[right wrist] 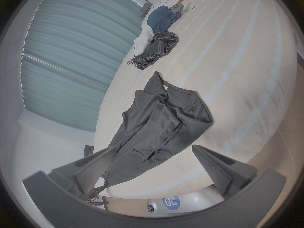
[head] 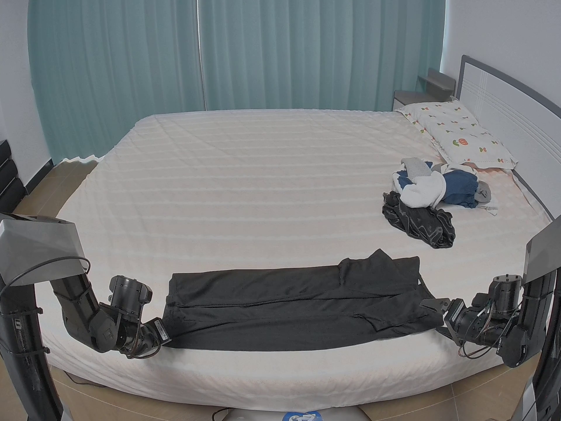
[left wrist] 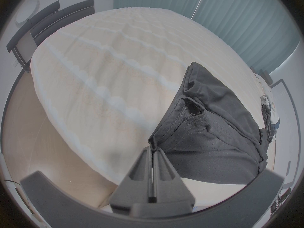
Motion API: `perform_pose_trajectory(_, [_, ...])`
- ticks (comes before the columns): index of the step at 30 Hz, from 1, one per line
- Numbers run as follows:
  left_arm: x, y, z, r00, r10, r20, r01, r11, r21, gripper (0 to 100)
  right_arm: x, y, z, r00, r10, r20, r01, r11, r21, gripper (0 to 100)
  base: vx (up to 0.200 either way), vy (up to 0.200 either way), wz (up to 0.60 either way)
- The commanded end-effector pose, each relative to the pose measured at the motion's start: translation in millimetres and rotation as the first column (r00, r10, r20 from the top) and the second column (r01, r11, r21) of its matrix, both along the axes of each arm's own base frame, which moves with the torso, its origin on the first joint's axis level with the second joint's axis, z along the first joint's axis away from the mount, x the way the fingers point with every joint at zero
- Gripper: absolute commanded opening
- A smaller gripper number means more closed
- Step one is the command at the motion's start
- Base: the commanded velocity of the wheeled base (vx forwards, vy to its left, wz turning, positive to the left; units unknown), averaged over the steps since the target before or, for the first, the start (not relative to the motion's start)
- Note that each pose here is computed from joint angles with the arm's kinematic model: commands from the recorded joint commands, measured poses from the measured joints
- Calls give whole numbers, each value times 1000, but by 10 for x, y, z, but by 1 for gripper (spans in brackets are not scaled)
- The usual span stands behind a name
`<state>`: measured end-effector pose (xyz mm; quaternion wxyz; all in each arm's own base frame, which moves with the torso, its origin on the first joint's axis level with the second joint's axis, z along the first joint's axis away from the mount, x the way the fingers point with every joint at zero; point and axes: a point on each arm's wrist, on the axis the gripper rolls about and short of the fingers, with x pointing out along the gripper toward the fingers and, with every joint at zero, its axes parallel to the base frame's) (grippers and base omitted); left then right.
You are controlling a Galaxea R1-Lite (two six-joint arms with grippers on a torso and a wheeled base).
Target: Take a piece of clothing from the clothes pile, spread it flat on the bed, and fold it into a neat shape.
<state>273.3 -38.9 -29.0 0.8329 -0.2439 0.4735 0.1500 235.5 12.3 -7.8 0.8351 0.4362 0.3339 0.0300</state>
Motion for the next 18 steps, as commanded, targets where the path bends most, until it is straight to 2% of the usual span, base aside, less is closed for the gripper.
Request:
perform_pose_trajectory(1, [8,21,37,1000,6,7,-6,1000,1,0,7,1,8,1000,1,11,-1,1000,-1,100,0,0,0])
perform_pose_trajectory(3, [19,45,35,1000,14,8,-14,1000,0,0,6,5,8,1000,2,11,-2,1000,1,100,0,0,0])
perform_pose_trajectory(4, [23,44,37,1000,14,10,-14,1000,0,100,6,5,8,1000,2,11,-2,1000,1,100,0,0,0])
perform_pose_trajectory(9, [26,52,29,1000,16,6,-16,1000,-1,100,7,5,11,1000,3,13,-3,1000,-1,100,0,0,0])
perform_pose_trajectory(14, [124,163,215,994,58,89,-55,998,-36,100,-10,-11,43,1000,-3,22,4,1000,-6,100,0,0,0])
perform_pose_trajectory(18, [288,230,363,986,53,159,-33,991,-128,100,5,-14,50,1000,-2,31,2,1000,-7,100,0,0,0])
